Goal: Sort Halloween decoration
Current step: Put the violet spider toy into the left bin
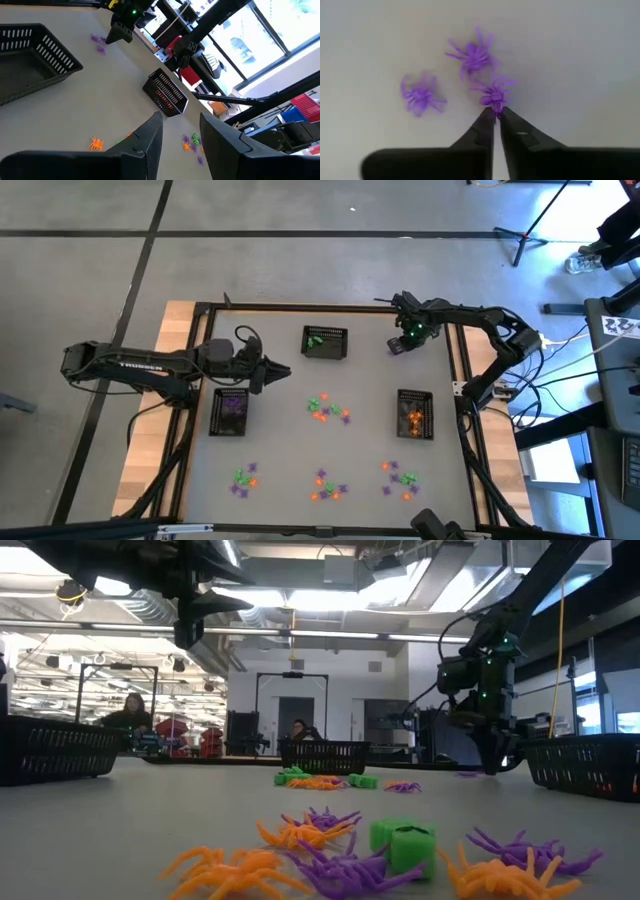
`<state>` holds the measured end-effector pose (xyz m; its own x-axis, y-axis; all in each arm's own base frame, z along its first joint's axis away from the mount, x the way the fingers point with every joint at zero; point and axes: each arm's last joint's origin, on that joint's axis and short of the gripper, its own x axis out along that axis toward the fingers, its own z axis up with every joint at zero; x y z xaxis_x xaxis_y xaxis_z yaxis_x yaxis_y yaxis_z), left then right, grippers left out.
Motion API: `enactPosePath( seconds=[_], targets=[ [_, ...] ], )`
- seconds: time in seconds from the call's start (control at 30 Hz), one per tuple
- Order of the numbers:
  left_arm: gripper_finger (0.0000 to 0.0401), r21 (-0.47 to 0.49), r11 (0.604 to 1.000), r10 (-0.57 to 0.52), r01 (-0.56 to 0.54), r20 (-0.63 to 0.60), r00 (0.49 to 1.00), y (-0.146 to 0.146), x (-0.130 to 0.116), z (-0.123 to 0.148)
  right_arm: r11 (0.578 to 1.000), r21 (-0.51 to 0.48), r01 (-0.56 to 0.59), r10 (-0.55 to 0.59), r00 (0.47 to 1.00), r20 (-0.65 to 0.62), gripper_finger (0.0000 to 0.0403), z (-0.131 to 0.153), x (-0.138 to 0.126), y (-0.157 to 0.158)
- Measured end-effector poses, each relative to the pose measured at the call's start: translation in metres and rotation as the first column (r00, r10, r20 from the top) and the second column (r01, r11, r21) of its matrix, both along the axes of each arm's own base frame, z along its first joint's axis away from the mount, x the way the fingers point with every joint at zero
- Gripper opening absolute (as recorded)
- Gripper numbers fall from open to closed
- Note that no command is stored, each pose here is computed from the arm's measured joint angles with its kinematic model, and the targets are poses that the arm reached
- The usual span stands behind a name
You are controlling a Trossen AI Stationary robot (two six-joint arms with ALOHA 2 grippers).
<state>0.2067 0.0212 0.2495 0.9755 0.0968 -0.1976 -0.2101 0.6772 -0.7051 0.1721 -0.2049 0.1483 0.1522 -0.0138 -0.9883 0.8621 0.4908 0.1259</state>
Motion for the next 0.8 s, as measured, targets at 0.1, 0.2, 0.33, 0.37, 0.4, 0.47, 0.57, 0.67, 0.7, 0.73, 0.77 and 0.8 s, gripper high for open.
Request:
enactPosePath(
  seconds=[0.1,0.2,0.33,0.37,0.4,0.47,0.57,0.67,0.7,0.73,0.77,0.8],
  targets=[
    [0.0121,0.002,1.0,0.009,-0.009,0.0,1.0,0.0,0.0,0.0,1.0,-0.007,-0.006,0.006,0.999,0.042,0.0006,0.007,0.0,0.002],
    [0.0121,0.004,1.0,0.021,-0.021,0.0,1.0,0.001,0.0,0.0,1.0,-0.002,-0.01,0.01,0.996,0.085,0.0007,0.014,0.0,0.003],
    [0.0121,0.007,0.999,0.035,-0.035,-0.001,0.999,0.001,0.0,0.0,1.0,0.012,-0.015,0.013,0.987,0.158,0.0003,0.027,-0.002,0.008],
    [0.0121,0.008,0.999,0.044,-0.044,-0.001,0.999,0.001,0.0,0.0,1.0,0.015,-0.013,0.01,0.983,0.182,0.0004,0.031,-0.002,0.01],
    [0.0121,0.009,0.998,0.054,-0.054,0.001,0.999,0.002,0.0,0.0,1.0,0.018,-0.012,0.008,0.978,0.209,0.0004,0.035,-0.002,0.011],
    [0.0121,0.009,0.996,0.084,-0.084,0.009,0.996,0.002,0.0,0.001,0.999,0.025,-0.024,0.016,0.961,0.276,0.0002,0.044,-0.003,0.015],
    [0.0121,-0.017,0.988,0.153,-0.153,0.029,0.988,0.004,0.0,0.002,0.999,0.025,-0.036,0.024,0.923,0.384,0.0002,0.062,-0.002,0.023],
    [0.0121,-0.024,0.979,0.203,-0.202,0.043,0.978,0.007,0.002,0.002,0.998,-0.007,-0.062,0.058,0.881,0.469,0.0002,0.078,0.005,0.035],
    [0.0121,-0.023,0.977,0.214,-0.213,0.041,0.976,0.008,0.003,0.002,0.997,-0.025,-0.075,0.077,0.865,0.496,0.0001,0.084,0.008,0.04],
    [0.0121,-0.022,0.975,0.224,-0.223,0.033,0.974,0.01,0.004,0.0,0.995,-0.044,-0.088,0.098,0.848,0.521,0.0001,0.089,0.012,0.045],
    [0.0121,-0.022,0.973,0.231,-0.23,0.025,0.973,0.011,0.005,-0.002,0.993,-0.061,-0.1,0.118,0.831,0.544,0.0001,0.093,0.017,0.05],
    [0.0121,-0.027,0.971,0.237,-0.236,0.017,0.971,0.013,0.006,-0.004,0.991,-0.075,-0.109,0.133,0.814,0.566,0.0002,0.097,0.022,0.056]
  ],
)
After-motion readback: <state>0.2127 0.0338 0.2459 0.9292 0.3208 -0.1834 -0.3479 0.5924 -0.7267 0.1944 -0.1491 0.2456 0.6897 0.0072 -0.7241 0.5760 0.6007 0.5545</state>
